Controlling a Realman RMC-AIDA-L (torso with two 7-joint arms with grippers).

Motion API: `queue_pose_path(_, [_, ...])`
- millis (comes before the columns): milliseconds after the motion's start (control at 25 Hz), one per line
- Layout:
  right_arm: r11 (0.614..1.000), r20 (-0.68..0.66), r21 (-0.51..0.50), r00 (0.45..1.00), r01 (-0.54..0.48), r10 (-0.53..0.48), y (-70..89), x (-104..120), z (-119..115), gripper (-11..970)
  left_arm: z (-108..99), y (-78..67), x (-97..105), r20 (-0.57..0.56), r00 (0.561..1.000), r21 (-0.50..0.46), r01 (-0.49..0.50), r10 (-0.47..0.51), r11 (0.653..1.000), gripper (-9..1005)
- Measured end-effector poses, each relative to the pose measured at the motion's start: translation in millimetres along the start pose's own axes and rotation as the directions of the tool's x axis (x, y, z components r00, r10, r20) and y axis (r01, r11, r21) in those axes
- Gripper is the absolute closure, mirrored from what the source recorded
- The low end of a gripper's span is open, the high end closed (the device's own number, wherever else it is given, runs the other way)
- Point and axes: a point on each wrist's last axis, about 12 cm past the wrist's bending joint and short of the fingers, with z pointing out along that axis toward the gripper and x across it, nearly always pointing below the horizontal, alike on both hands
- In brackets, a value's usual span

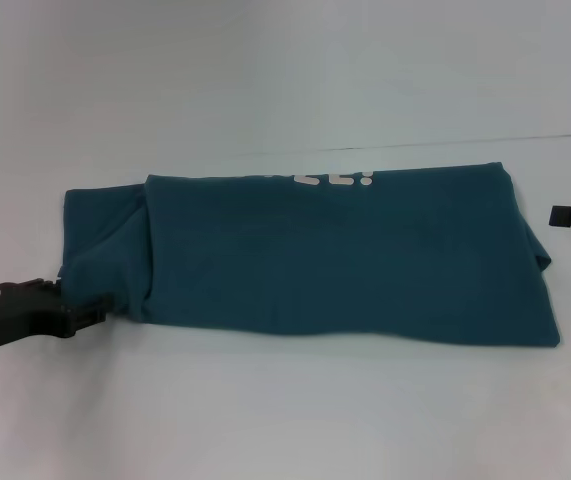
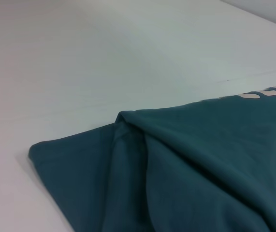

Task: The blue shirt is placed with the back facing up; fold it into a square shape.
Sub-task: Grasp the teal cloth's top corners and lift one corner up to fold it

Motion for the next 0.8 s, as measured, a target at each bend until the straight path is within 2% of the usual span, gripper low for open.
queue_pose_path(160, [1.000,-0.001,0.003,1.000,-0.002,0.002,-0.9,1,-1,93,1,-0.9,-2,0.001,1.000,0.004,-0.005,0.005,1.000,333])
queue_pose_path(360, [1.000,-0.002,0.010,1.000,-0.007,0.007,-3.2,3,-2,188,1,-1.1,-3,0.002,1.000,0.006,-0.007,0.007,1.000,564])
queue_pose_path(480, [1.000,-0.003,0.011,1.000,-0.010,0.010,-3.7,4,-3,188,1,-1.3,-3,0.002,1.000,0.007,-0.007,0.007,1.000,707])
queue_pose_path(800, [0.999,-0.036,0.031,0.999,-0.022,0.023,-7.1,11,-4,189,0,0.2,-7,0.014,1.000,0.001,-0.006,0.006,1.000,858])
